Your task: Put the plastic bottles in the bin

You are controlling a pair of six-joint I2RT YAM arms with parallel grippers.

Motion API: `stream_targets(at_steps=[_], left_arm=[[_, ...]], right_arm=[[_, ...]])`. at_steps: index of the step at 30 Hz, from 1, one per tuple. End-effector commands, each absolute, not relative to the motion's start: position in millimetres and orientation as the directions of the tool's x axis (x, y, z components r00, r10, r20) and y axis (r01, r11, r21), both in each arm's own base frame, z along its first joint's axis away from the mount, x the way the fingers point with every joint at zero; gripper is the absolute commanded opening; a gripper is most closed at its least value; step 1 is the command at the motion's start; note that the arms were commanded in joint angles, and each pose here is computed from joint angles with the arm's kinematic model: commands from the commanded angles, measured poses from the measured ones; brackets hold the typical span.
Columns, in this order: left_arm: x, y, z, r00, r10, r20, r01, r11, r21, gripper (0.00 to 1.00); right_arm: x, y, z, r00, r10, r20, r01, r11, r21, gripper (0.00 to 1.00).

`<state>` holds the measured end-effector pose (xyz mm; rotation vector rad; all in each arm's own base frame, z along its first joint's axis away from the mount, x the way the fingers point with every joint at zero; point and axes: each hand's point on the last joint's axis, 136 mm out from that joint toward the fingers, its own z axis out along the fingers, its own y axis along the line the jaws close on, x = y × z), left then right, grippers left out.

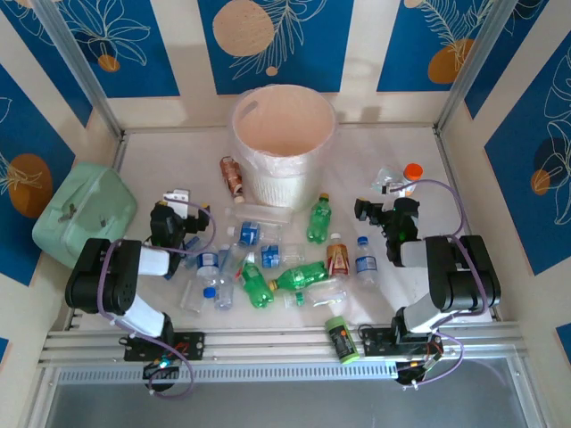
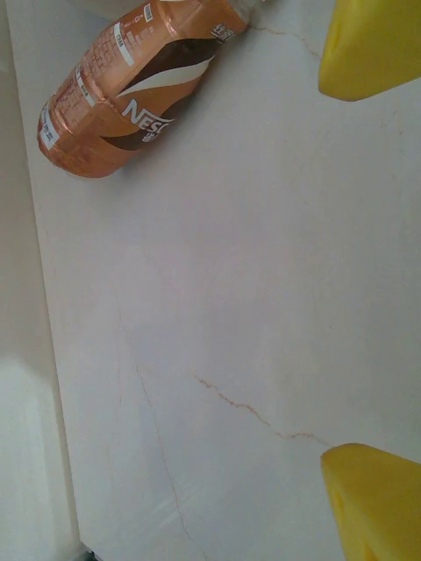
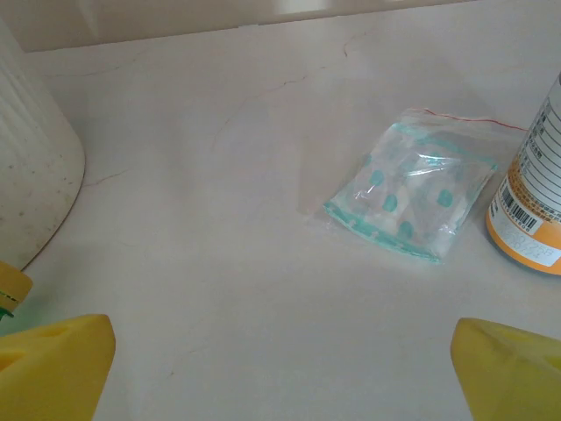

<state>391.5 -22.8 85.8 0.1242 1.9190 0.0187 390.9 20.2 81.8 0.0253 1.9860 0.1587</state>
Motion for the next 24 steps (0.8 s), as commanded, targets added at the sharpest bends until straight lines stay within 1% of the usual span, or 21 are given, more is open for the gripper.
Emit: stream_targets(at_steps=[1,24], left_arm=[[396.9,-24.1,91.1,-0.327,0.081,-0.942,0.090,0.994,0.055,1.00],[397.5,-24.1,90.3,-0.332,0.078,-0.940,0.091,0.995,0.050,1.00]], right_arm=[[397.1,22.9,94.3,-0.376,0.084,-0.923,-0.078,0.989,0.122,0.99],[396.8,22.6,94.8,-0.375,0.086,-0.923,-0.078,0.989,0.124,0.99]])
